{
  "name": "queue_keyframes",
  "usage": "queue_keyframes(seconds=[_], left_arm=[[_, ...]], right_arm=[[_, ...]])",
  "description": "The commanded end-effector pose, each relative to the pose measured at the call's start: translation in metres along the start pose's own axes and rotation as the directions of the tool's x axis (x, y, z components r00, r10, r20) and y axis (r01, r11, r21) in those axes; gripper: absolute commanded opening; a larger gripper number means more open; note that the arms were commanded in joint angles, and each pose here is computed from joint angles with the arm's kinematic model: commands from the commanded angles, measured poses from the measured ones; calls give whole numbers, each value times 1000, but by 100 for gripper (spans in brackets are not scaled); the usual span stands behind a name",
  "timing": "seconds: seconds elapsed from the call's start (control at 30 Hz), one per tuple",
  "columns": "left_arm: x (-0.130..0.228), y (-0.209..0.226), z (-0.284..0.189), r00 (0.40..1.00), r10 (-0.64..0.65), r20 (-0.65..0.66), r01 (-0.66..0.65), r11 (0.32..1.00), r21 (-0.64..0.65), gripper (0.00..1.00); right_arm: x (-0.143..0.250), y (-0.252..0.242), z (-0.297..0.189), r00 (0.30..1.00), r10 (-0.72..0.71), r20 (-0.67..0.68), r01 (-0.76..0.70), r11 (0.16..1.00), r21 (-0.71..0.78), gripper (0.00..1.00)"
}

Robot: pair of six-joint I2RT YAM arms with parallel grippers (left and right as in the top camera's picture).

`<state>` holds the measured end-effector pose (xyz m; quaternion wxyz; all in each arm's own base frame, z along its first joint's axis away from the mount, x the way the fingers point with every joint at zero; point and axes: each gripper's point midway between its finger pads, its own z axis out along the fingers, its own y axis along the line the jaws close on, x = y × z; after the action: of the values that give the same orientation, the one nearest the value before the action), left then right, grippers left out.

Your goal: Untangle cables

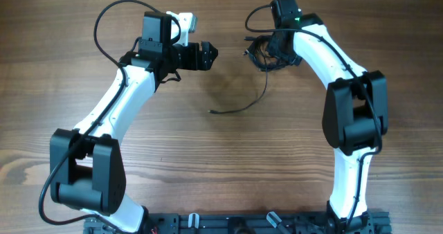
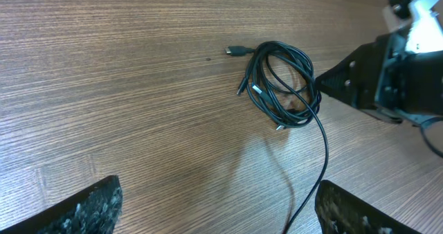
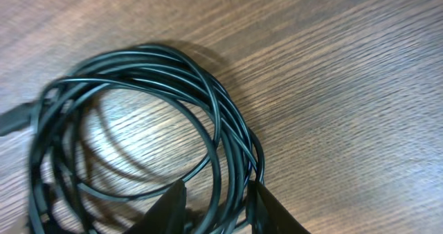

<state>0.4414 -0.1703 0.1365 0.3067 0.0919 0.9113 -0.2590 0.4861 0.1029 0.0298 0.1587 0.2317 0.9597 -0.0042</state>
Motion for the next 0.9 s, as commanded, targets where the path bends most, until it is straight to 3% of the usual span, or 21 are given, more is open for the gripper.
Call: queue_keyframes(seconds=[0.0,0.13,0.33,0.63,0.87], left_arm=[[-5,2,-2,1000,5,16,-5,1000,-12,91],[-5,2,-2,1000,5,16,-5,1000,-12,91],[-5,2,-2,1000,5,16,-5,1000,-12,91],[-5,2,-2,1000,5,16,-5,1000,-12,93],[-4,-3,-2,1000,7,12,-7,1000,15,98]], right_arm=[[15,-4,26,999,8,-53,-6,999,34,30],[12,-1,27,999,10,-40,-10,1000,22,27],[13,3,27,999,12,-48,-12,1000,-1,5],[-3,27,9,1000,1,-20,-3,992,-125,5],[-51,54,-78,986,-28,162,72,960,-272,5]])
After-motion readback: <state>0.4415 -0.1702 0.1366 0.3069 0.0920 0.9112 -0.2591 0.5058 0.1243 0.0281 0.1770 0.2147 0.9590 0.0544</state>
